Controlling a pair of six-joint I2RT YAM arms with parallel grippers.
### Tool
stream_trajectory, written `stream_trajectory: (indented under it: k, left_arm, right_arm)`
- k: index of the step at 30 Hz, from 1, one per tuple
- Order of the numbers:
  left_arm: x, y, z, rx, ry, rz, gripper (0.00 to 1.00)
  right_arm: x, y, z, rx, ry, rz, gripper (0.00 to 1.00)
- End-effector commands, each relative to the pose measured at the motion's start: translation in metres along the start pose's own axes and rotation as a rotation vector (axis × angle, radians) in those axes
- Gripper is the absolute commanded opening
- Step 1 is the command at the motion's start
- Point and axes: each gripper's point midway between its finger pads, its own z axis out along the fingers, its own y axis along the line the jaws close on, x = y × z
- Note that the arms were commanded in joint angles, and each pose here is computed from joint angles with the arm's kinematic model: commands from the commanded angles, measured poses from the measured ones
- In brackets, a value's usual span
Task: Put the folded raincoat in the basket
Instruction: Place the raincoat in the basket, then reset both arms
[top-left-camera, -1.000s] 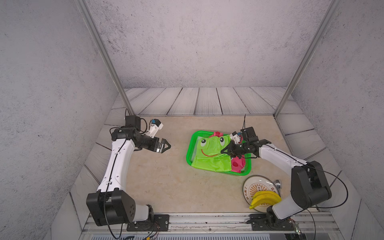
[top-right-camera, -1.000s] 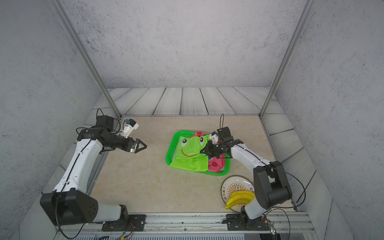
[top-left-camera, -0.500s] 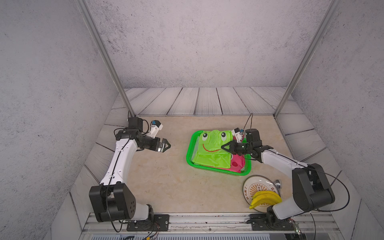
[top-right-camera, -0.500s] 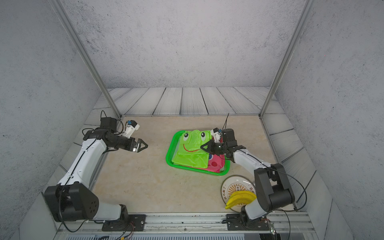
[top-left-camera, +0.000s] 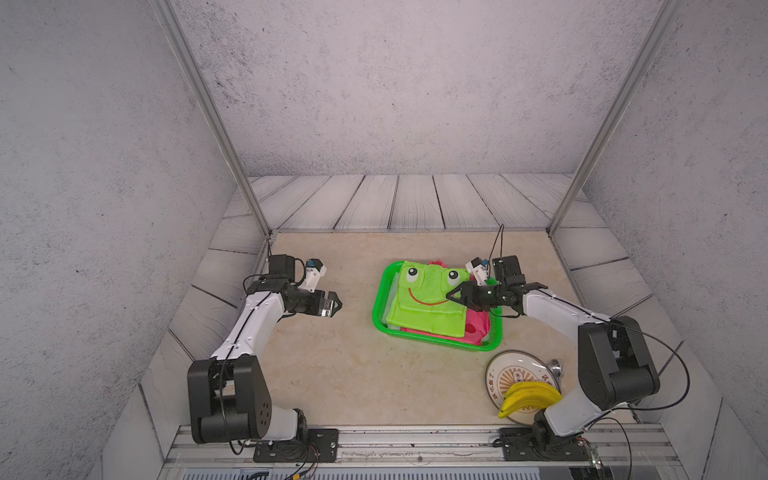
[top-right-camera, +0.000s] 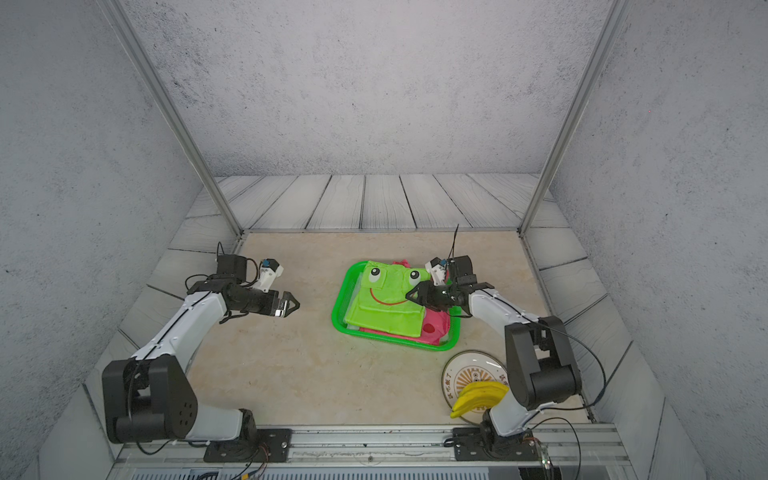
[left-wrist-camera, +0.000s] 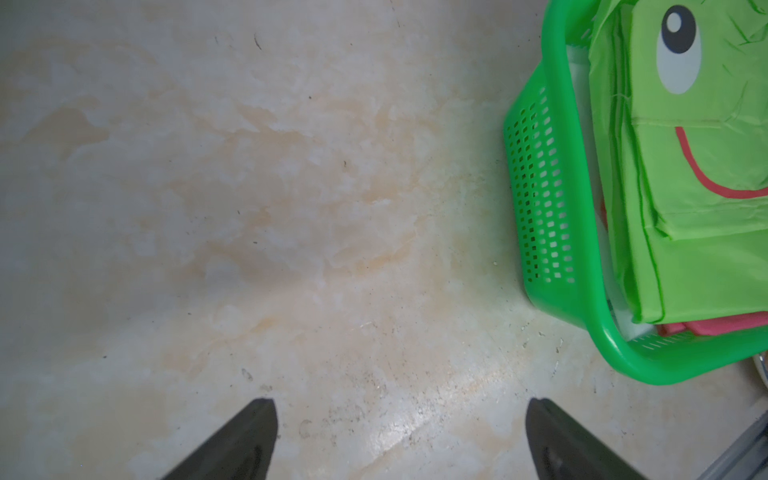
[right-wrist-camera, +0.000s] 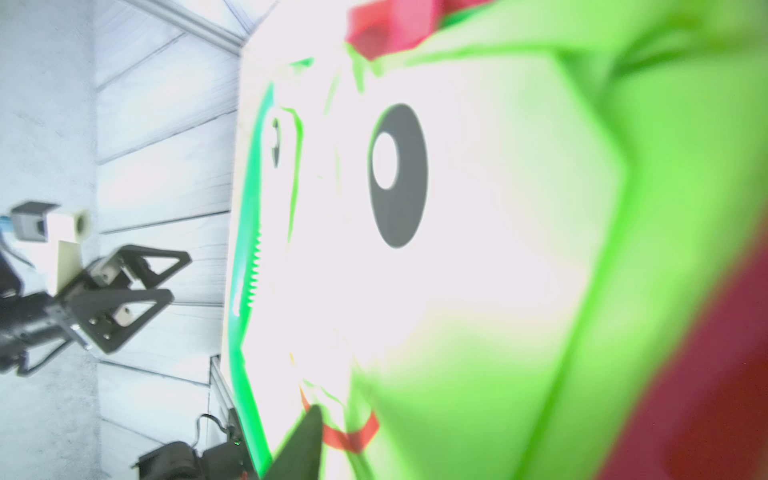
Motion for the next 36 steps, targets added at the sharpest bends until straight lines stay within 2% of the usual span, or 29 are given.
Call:
stream_trajectory:
  k: [1, 7, 10, 13, 17, 20, 22, 23, 26, 29, 31, 33, 36]
  left_arm:
    - [-0.013, 0.006, 0.009, -0.031, -0.070, 0.041, 1.00]
    - [-0.018, 0.016, 0.025, -0.065, -0.146, 0.007, 1.00]
    - [-0.020, 0.026, 0.031, -0.108, -0.173, -0.010, 1.00]
    - [-0.021, 0.033, 0.038, -0.127, -0.170, -0.038, 1.00]
    - [-0.018, 0.053, 0.049, -0.211, -0.170, -0.078, 0.99]
    - [-0.017, 0.064, 0.049, -0.278, -0.238, -0.061, 0.99]
    - [-0.018, 0.067, 0.044, -0.318, -0.307, -0.023, 1.00]
    - [-0.022, 0.067, 0.041, -0.333, -0.348, -0.007, 1.00]
    - [-0.026, 0.068, 0.031, -0.369, -0.421, 0.030, 1.00]
    - [-0.028, 0.071, 0.028, -0.393, -0.447, 0.033, 0.99]
    - [-0.030, 0.075, 0.025, -0.418, -0.470, 0.020, 1.00]
    - [-0.036, 0.078, 0.020, -0.445, -0.520, 0.038, 1.00]
    - [-0.041, 0.086, 0.020, -0.471, -0.562, 0.010, 0.99]
  right_arm:
    - [0.006, -0.003, -0.019, 0.071, 0.002, -0.004, 0.58]
    - [0.009, -0.010, -0.058, 0.255, -0.021, 0.000, 0.64]
    - [0.003, -0.008, -0.081, 0.330, -0.089, -0.035, 0.72]
    - [-0.013, -0.016, -0.112, 0.468, -0.241, -0.100, 0.78]
    - [-0.031, -0.037, -0.166, 0.701, -0.538, -0.202, 0.88]
    - [-0.032, -0.060, -0.203, 0.883, -0.750, -0.237, 1.00]
    - [-0.028, -0.075, -0.223, 0.991, -0.828, -0.202, 1.00]
    - [-0.026, -0.081, -0.224, 1.013, -0.812, -0.189, 1.00]
    - [-0.021, -0.093, -0.200, 0.982, -0.653, -0.133, 1.00]
    - [-0.019, -0.091, -0.156, 0.851, -0.443, -0.111, 0.96]
    - [-0.016, -0.084, -0.130, 0.751, -0.316, -0.104, 0.88]
    - [-0.016, -0.079, -0.113, 0.680, -0.252, -0.086, 0.80]
    - [-0.019, -0.088, -0.103, 0.693, -0.217, -0.042, 0.73]
